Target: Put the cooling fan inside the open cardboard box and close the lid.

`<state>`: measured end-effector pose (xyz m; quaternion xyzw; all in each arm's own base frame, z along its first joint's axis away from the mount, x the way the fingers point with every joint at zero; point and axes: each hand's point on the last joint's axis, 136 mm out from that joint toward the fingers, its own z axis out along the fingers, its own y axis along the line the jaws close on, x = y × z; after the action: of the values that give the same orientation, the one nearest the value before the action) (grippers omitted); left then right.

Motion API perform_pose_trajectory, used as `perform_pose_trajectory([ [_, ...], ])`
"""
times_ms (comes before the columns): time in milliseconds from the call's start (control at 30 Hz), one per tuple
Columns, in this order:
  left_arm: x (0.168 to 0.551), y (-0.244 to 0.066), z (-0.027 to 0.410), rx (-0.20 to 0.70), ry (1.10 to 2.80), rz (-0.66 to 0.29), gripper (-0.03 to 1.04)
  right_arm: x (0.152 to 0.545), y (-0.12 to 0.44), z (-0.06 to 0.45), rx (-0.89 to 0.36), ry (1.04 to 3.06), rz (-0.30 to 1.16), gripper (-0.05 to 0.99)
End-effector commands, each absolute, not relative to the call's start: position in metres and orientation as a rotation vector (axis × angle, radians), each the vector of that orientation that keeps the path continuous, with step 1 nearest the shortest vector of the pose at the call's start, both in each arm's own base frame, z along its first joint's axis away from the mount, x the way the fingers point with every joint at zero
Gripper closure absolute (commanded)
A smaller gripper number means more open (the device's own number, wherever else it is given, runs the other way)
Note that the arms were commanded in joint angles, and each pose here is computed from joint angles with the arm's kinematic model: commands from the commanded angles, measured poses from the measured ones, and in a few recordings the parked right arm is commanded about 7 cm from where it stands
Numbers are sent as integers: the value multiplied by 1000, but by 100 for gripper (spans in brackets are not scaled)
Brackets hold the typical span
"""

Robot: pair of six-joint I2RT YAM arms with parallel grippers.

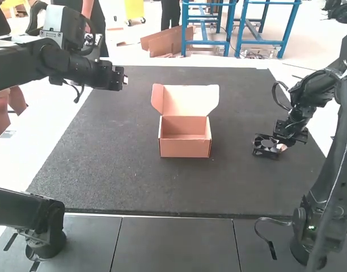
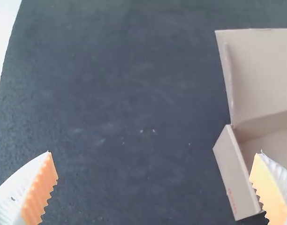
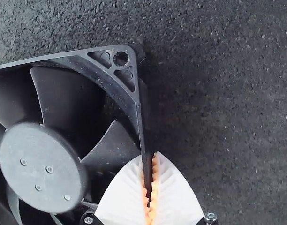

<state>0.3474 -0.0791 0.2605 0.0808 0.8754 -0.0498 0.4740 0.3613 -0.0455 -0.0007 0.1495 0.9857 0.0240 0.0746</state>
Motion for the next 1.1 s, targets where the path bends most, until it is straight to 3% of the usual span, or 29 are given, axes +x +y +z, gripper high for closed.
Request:
perform_pose_trajectory([
  [0, 348, -74, 265, 195, 2122, -86, 4, 367, -45, 40, 420, 2861, 116, 95],
  [433, 340, -67, 252, 223, 2131, -34, 4, 360, -25, 165, 341, 2579, 232, 95],
  [667, 331, -61, 246, 227, 2130, -2, 4, 340, -6, 213, 285, 2545, 301, 94],
  [1067, 314, -47, 234, 202, 2144, 44, 4, 334, 85, 272, 88, 2491, 456, 94],
])
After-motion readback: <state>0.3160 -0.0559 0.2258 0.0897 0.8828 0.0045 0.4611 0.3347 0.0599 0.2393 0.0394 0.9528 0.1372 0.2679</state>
